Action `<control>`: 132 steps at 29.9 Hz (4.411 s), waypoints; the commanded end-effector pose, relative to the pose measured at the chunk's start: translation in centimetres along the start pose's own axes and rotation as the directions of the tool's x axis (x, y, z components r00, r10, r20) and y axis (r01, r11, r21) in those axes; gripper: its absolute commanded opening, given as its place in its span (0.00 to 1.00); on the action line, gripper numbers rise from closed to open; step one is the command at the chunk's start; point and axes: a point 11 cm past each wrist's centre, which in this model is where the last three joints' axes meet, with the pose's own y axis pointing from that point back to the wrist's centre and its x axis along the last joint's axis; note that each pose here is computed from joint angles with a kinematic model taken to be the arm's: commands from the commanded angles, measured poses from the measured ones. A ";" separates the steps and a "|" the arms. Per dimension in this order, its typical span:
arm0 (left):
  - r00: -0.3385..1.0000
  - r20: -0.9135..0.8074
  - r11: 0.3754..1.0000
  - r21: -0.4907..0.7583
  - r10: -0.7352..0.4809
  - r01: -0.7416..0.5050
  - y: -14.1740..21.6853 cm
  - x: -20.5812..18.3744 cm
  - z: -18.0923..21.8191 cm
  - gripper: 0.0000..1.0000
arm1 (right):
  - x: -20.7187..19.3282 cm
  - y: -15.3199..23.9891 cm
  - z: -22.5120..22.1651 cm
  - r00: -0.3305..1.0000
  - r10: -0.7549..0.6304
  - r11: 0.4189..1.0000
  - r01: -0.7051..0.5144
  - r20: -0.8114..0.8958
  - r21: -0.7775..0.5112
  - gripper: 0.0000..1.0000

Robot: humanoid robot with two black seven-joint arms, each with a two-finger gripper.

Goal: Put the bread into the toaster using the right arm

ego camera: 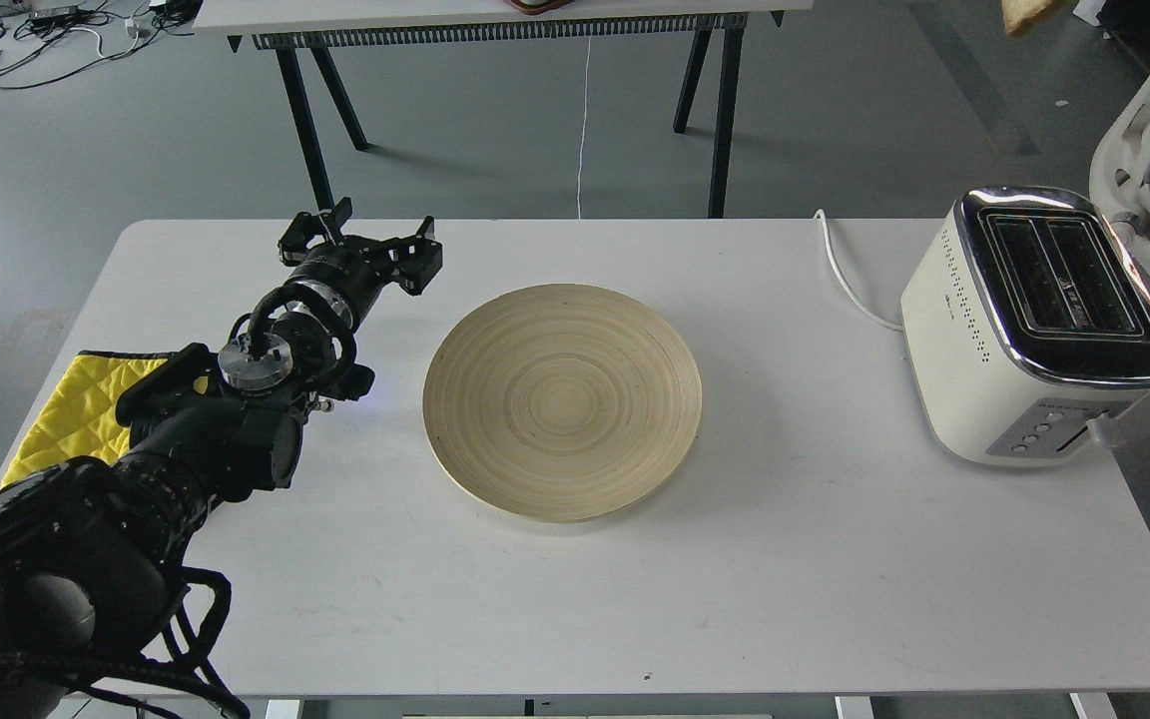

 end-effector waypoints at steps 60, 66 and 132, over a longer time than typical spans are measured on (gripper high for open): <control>1.000 0.000 1.000 0.000 0.000 0.000 0.0 0.0 0.0 1.00 | -8.3 9.1 7.1 0.970 -0.232 0.938 0.242 0.069 -0.247 0.14; 1.000 0.000 1.000 0.000 0.000 0.000 0.0 0.0 0.0 1.00 | -8.9 9.3 7.4 0.967 -0.246 0.933 0.256 0.072 -0.253 0.14; 1.000 0.000 1.000 0.001 -0.002 0.002 0.0 -0.1 0.0 1.00 | -29.7 -1.4 -12.2 0.172 -0.420 0.870 0.355 0.891 0.341 0.99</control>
